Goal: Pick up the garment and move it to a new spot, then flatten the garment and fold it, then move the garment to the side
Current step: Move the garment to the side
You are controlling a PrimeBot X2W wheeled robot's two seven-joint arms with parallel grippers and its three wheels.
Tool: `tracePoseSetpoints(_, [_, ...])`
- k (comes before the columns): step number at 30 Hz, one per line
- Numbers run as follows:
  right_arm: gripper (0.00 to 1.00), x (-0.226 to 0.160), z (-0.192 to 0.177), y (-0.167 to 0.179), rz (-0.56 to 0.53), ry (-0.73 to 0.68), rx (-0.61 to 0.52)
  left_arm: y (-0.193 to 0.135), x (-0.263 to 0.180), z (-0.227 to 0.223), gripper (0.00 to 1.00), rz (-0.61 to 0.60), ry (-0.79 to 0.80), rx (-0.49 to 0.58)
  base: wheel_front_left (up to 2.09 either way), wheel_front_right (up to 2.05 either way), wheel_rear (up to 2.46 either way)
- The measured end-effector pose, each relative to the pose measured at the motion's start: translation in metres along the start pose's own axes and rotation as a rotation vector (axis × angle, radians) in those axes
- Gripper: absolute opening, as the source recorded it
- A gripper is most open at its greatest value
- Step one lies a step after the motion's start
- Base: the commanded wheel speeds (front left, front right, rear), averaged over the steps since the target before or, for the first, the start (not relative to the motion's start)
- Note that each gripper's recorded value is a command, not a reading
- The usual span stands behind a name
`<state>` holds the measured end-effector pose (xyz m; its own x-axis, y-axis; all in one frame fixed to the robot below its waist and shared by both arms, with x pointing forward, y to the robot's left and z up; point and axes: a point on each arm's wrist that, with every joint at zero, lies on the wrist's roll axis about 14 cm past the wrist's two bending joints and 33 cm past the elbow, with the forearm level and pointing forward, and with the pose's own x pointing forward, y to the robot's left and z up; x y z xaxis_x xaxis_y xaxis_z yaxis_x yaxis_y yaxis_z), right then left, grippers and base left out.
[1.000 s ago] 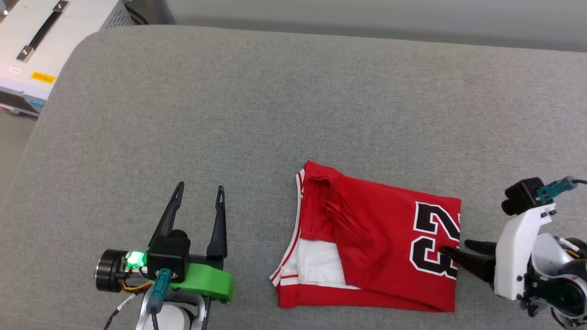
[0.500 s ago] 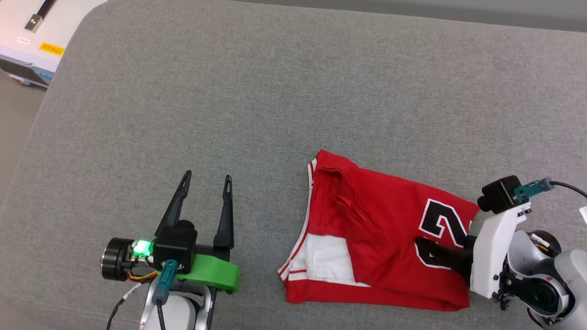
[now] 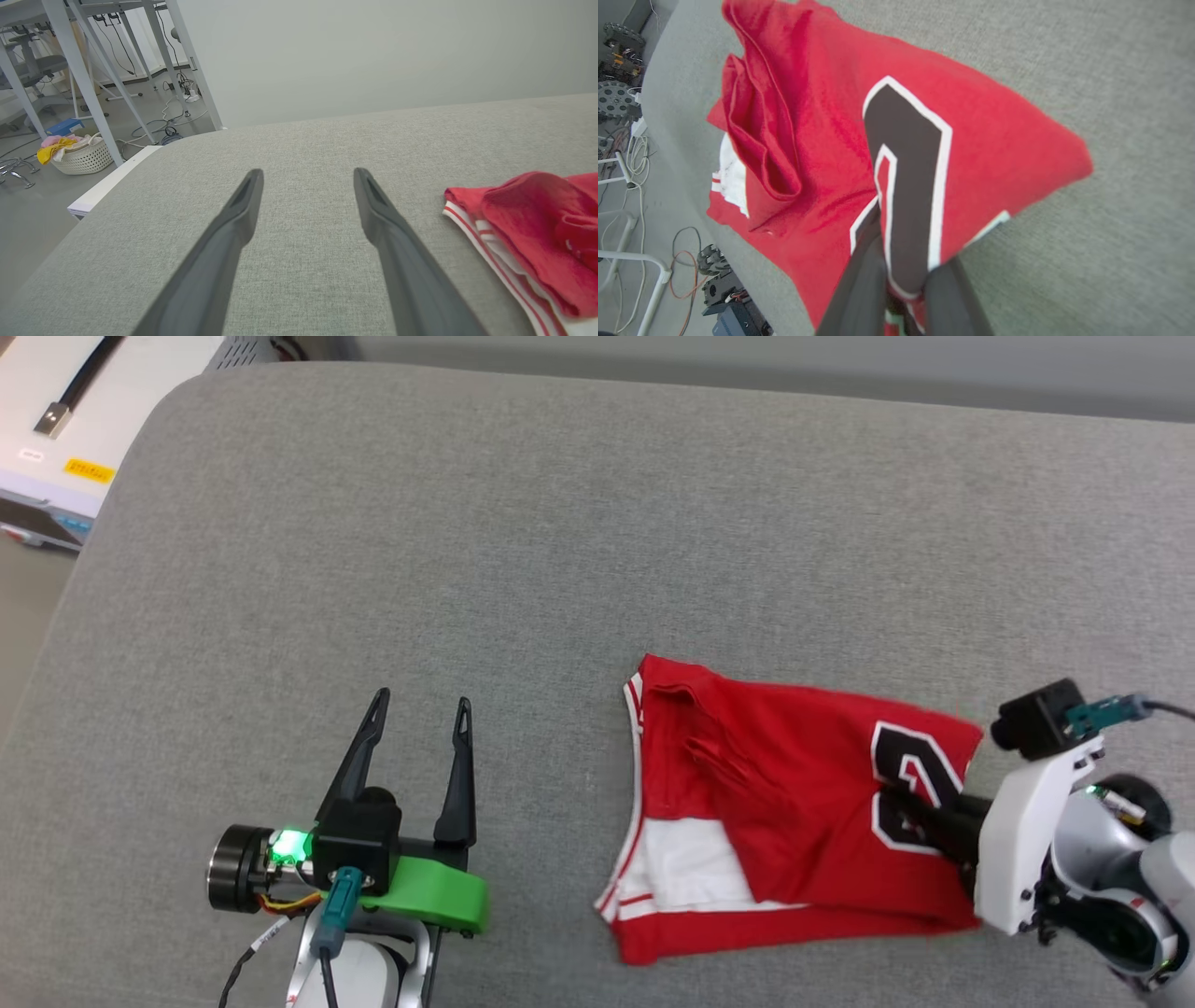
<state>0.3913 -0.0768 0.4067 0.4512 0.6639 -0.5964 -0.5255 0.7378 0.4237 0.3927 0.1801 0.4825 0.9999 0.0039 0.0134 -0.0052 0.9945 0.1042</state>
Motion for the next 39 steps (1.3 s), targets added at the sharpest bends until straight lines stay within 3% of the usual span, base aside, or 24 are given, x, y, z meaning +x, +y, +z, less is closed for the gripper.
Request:
tracePoseSetpoints(6, [0.0, -0.029, 0.028, -0.017, -0.082, -0.065, -0.126, -0.012, 0.004, 0.001, 1.0, -0.031, -0.006, -0.011, 0.0, 0.0, 0.0])
tracePoseSetpoints(12, [0.0, -0.074, 0.045, -0.051, -0.247, -0.078, -0.268, -0.035, 0.015, 0.002, 1.0, -0.097, -0.019, -0.028, 0.0, 0.0, 0.0])
tracePoseSetpoints(23, [0.0, -0.147, 0.049, -0.103, -0.481, -0.093, -0.245, -0.071, 0.04, 0.002, 1.0, -0.221, -0.047, -0.029, 0.0, 0.0, 0.0])
tracePoseSetpoints(27, [0.0, -0.17, 0.046, -0.139, -0.596, -0.046, -0.237, -0.079, 0.056, -0.001, 1.0, -0.247, -0.058, -0.023, 0.0, 0.0, 0.0])
tracePoseSetpoints(28, [0.0, -0.183, 0.045, -0.167, -0.674, -0.014, -0.21, -0.082, 0.066, -0.005, 1.0, -0.259, -0.063, -0.025, 0.0, 0.0, 0.0])
tracePoseSetpoints(39, [0.0, -0.226, 0.032, -0.262, -0.941, 0.12, -0.11, -0.086, 0.089, -0.033, 1.0, -0.263, -0.038, -0.03, 0.0, 0.0, 0.0])
